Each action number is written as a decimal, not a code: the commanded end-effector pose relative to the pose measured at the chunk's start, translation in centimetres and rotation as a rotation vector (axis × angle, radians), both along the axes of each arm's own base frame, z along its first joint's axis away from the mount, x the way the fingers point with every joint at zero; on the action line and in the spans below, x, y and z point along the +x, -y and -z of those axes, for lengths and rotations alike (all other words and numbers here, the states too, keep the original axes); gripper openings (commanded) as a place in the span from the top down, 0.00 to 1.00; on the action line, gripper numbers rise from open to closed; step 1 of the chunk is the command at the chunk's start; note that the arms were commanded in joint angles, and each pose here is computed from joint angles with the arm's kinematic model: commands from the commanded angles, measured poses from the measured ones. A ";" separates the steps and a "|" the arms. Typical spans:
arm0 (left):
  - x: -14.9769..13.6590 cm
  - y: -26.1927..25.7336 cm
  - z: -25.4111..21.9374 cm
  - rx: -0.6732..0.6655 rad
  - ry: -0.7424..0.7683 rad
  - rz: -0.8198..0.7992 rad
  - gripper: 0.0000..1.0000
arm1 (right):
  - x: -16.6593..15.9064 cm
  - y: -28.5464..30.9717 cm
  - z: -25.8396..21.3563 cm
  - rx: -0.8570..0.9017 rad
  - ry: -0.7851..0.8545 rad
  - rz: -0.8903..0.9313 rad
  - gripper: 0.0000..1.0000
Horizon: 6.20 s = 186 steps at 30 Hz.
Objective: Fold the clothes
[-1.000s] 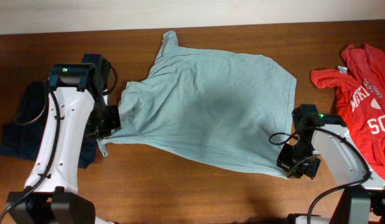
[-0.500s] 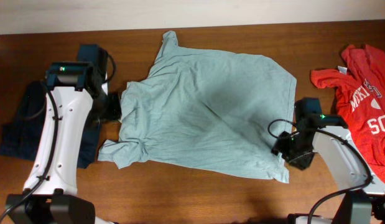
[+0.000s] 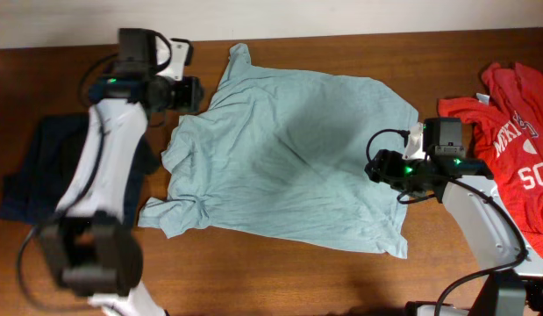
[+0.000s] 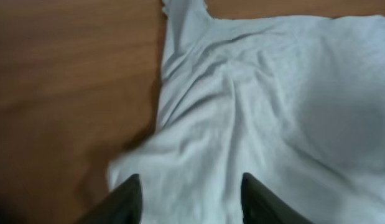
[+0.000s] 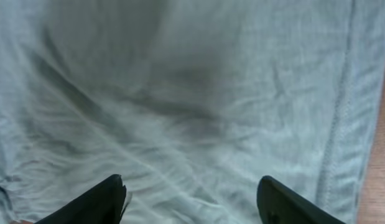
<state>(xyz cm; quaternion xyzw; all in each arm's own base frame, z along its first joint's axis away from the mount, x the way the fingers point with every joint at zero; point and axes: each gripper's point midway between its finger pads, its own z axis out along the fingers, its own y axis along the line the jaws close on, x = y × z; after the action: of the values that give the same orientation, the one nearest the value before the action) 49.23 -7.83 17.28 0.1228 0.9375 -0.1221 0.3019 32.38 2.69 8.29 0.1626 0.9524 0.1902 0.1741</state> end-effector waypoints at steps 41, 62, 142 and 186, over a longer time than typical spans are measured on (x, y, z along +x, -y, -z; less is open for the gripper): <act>12.2 -8.2 13.8 0.137 0.057 -0.331 1.00 | -1.0 0.6 -0.2 -0.032 -0.040 0.006 0.26; 11.2 -7.8 0.7 0.143 0.016 -0.314 0.60 | -3.4 0.6 7.2 -0.021 -0.287 0.001 0.55; -26.9 -2.1 14.7 -0.001 -0.749 -0.359 0.38 | -9.1 7.4 1.5 0.018 -0.311 0.361 0.12; -35.1 -0.8 7.9 -0.066 -1.005 -0.387 0.99 | -10.1 9.2 9.1 -0.041 -0.531 0.474 0.51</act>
<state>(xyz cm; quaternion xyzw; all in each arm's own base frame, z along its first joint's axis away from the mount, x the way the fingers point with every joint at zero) 13.92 -7.63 9.04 -0.1399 0.9616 -0.1547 -0.1785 23.07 -6.22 0.28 0.4097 0.9071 0.0942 -0.0226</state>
